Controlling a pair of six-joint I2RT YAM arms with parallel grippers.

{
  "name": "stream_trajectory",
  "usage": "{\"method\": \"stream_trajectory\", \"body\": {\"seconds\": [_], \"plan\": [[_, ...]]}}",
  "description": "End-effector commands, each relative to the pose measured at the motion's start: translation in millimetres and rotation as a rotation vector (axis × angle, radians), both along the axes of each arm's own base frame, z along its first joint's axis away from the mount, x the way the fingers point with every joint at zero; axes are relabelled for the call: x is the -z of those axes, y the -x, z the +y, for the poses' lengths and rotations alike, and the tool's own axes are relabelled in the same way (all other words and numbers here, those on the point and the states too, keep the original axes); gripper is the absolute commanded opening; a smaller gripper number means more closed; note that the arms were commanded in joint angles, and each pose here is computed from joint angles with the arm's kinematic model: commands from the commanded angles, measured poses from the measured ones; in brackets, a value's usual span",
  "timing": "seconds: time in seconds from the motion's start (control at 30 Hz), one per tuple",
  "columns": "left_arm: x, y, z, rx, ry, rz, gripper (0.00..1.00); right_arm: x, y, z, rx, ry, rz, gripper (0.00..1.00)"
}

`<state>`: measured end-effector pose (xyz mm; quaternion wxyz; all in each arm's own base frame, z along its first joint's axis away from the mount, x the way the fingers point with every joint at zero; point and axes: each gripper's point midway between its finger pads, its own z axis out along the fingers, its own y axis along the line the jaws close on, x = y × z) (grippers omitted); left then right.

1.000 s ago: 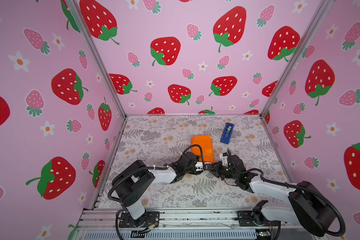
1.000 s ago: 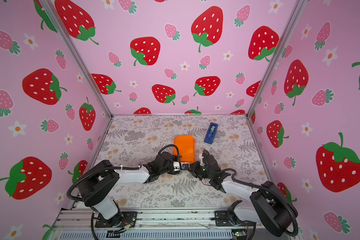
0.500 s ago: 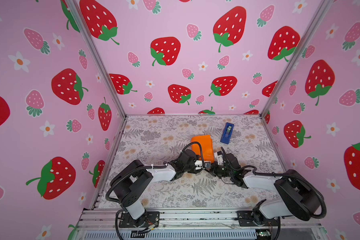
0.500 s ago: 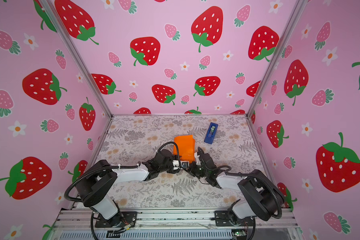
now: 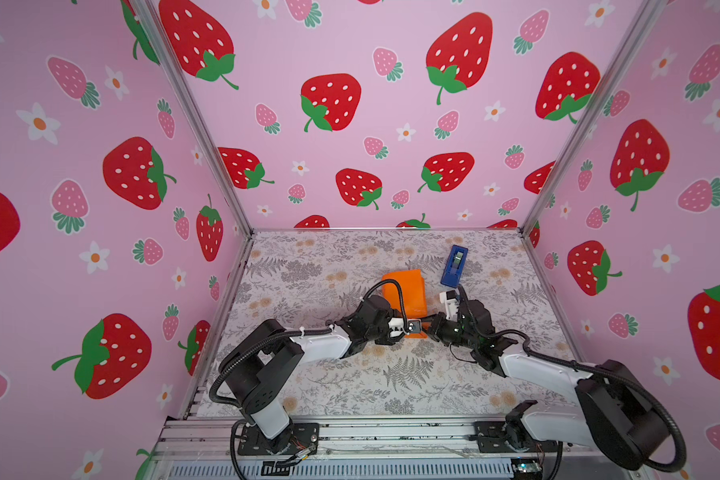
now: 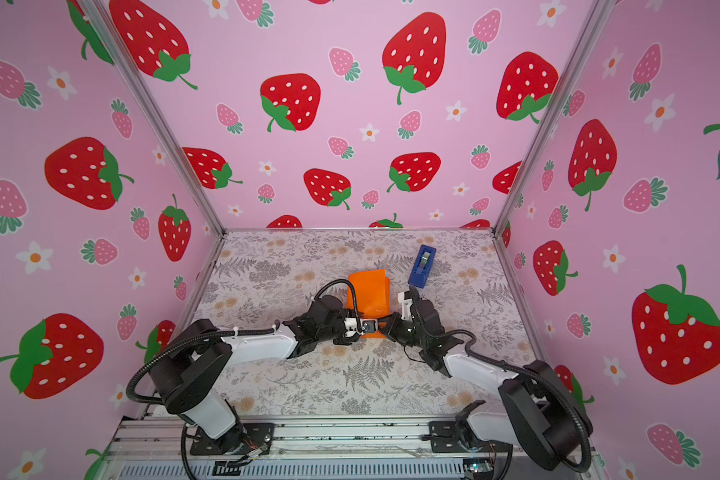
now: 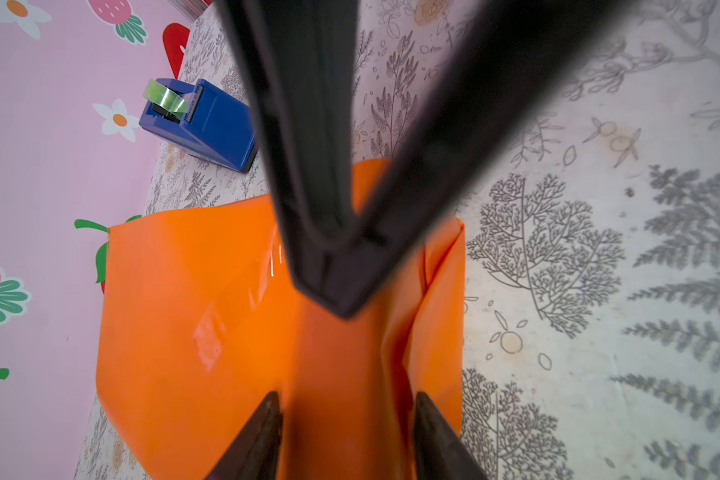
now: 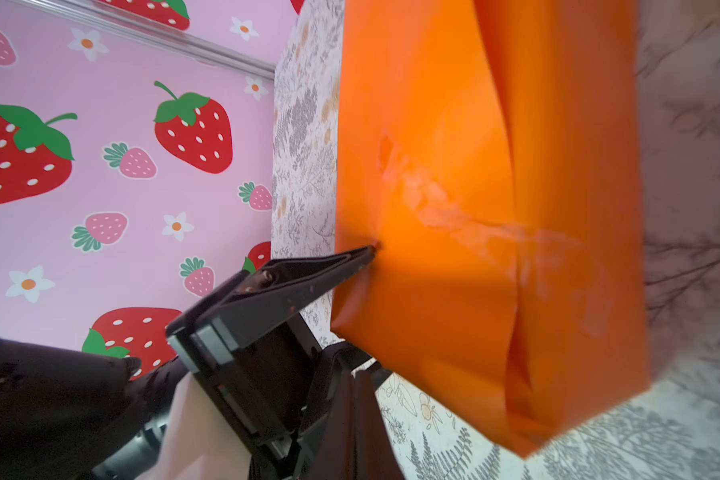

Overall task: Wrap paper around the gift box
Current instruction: 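Move the right gripper to the blue tape dispenser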

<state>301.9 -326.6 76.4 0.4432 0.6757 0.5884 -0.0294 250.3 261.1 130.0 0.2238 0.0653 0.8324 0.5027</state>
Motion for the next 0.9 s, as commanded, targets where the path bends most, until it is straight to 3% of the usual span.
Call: {"method": "stream_trajectory", "body": {"seconds": [0.0, 0.23, 0.37, 0.7, 0.87], "plan": [[42, 19, 20, -0.008, -0.121, 0.154, 0.50, -2, -15, -28, 0.067, 0.080, -0.035, 0.01], [45, 20, 20, -0.005, -0.132, 0.170, 0.49, -15, -79, -93, 0.142, 0.188, -0.084, 0.04], [45, 21, 22, -0.005, -0.138, 0.173, 0.48, -13, -116, -129, 0.178, 0.210, -0.081, 0.10], [44, 20, 20, -0.009, -0.136, 0.180, 0.48, 1, -210, -152, 0.133, 0.080, -0.018, 0.43], [43, 20, 20, -0.011, -0.133, 0.180, 0.48, 12, -237, -143, 0.102, -0.022, 0.009, 0.40]]}}
